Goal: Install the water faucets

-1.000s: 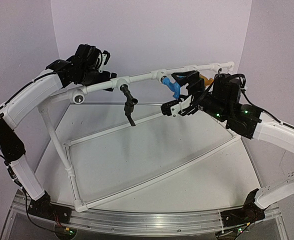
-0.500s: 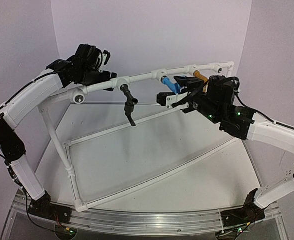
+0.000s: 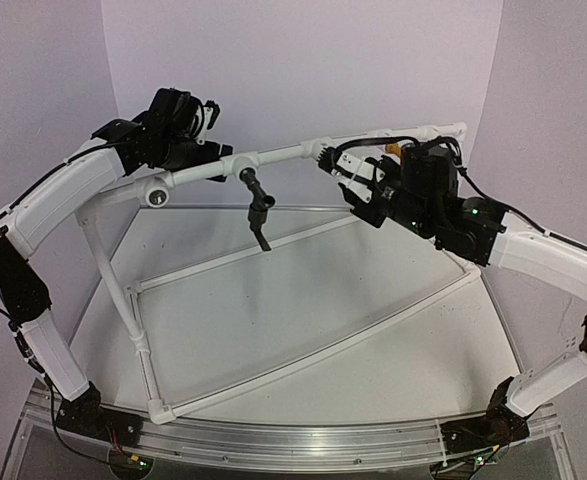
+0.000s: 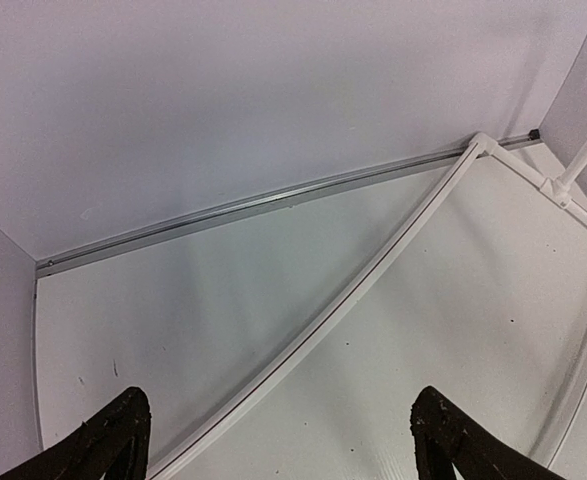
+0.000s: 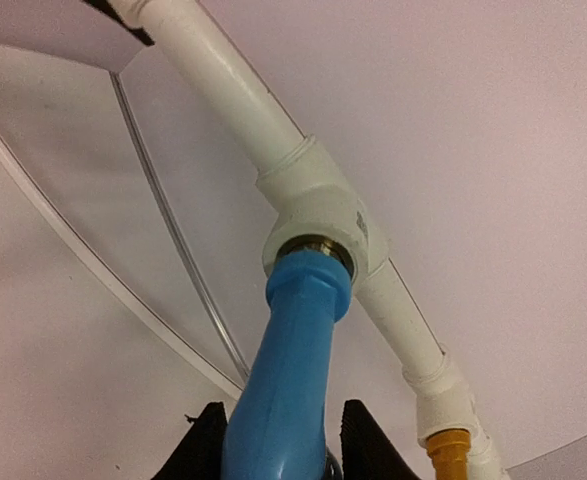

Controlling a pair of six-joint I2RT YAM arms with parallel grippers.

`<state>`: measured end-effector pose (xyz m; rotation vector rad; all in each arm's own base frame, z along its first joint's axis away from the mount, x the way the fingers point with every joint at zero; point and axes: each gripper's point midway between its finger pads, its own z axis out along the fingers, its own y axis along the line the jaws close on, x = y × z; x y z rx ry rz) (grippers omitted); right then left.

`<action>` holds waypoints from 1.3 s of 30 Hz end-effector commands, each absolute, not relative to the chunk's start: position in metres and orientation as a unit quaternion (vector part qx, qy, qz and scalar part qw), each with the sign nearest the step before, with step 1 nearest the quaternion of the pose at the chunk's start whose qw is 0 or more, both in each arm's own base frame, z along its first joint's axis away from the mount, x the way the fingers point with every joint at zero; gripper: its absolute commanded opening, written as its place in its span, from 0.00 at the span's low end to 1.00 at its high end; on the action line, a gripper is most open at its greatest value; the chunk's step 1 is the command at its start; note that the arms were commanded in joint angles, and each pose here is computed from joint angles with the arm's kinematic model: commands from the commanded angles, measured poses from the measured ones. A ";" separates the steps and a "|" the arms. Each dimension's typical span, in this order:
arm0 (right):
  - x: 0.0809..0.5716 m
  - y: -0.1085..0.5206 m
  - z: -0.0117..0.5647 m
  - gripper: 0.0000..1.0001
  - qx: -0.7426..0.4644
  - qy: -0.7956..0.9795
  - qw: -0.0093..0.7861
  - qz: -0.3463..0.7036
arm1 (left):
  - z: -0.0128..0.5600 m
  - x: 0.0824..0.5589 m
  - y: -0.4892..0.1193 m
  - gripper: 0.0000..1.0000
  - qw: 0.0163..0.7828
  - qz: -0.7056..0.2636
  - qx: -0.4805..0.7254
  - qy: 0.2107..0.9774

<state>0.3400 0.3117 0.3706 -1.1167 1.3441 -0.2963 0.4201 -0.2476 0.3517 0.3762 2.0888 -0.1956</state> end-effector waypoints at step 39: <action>0.286 0.286 0.414 0.95 -0.233 0.730 0.528 0.365 | 0.388 0.409 -0.254 0.88 0.516 -0.120 0.146 0.835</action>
